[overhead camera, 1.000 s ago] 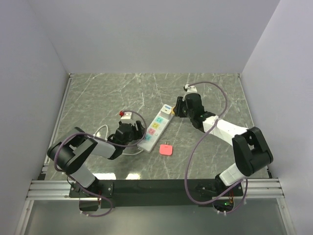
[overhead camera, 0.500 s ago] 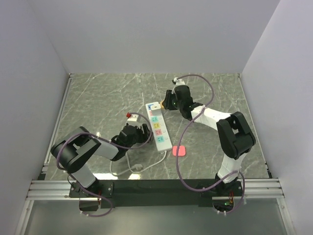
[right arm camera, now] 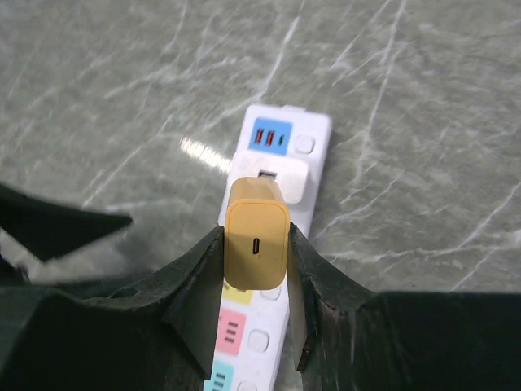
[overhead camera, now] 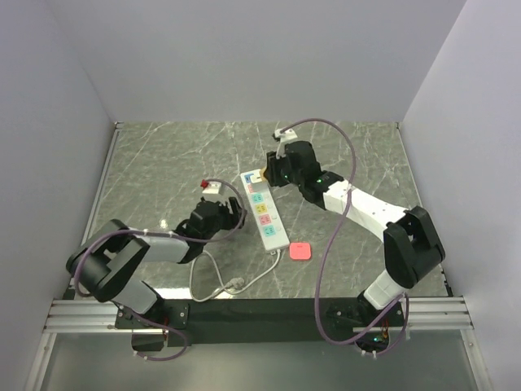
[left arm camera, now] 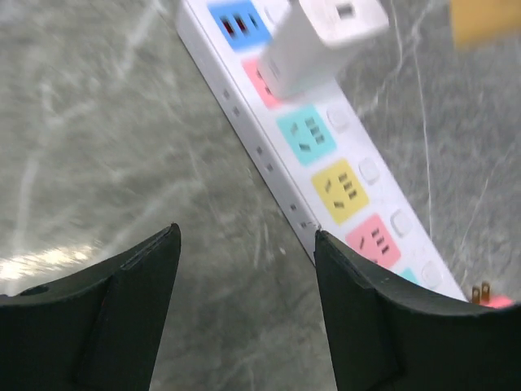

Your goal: Insert the plug

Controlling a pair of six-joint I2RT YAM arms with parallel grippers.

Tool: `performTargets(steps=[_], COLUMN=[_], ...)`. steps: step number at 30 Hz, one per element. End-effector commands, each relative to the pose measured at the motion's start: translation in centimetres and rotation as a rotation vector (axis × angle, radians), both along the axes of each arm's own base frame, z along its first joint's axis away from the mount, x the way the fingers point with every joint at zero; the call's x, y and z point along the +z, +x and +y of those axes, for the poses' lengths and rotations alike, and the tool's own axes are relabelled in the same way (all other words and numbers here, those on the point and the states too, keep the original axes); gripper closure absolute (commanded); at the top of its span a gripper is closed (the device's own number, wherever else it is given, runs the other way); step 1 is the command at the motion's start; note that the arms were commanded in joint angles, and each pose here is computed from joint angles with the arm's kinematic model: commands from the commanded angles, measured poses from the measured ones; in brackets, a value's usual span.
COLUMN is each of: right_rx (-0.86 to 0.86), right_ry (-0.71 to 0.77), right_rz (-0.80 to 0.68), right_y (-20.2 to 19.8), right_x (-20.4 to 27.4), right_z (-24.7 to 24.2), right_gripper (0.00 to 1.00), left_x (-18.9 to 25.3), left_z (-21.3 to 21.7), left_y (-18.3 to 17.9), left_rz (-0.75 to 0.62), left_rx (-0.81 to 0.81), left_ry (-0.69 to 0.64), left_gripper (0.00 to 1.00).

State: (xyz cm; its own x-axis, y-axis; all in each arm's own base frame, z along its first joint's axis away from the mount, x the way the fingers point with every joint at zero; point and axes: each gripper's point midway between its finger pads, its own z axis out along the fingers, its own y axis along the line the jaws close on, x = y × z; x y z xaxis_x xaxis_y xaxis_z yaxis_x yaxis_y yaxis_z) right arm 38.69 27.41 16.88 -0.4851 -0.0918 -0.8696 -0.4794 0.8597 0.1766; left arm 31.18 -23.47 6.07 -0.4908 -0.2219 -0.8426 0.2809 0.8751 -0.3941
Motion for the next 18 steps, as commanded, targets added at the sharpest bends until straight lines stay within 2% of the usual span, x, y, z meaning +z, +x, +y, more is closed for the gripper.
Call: performTargets(steps=[1, 5, 9, 18], right_rx=[0.106, 0.12, 0.139, 0.134], right_ry=[-0.105, -0.147, -0.18, -0.282], right_rz=[0.043, 0.076, 0.11, 0.202], right_y=[-2.0, -2.8, -3.6, -1.2], right_x=[-0.8, -1.6, -2.4, -5.8], right_z=[0.9, 1.4, 1.4, 2.5], right_gripper=[1.0, 1.0, 1.0, 1.0], left_x=[2.1, 3.6, 4.1, 4.9], left_z=[1.5, 2.1, 3.4, 4.8], left_y=[0.8, 0.5, -0.1, -1.1], left_rz=[-0.052, -0.102, -0.127, -0.159], left_rx=[0.003, -0.059, -0.059, -0.052], left_ry=[-0.028, -0.094, -0.1, -0.109], left_gripper=[0.27, 0.27, 0.27, 0.27])
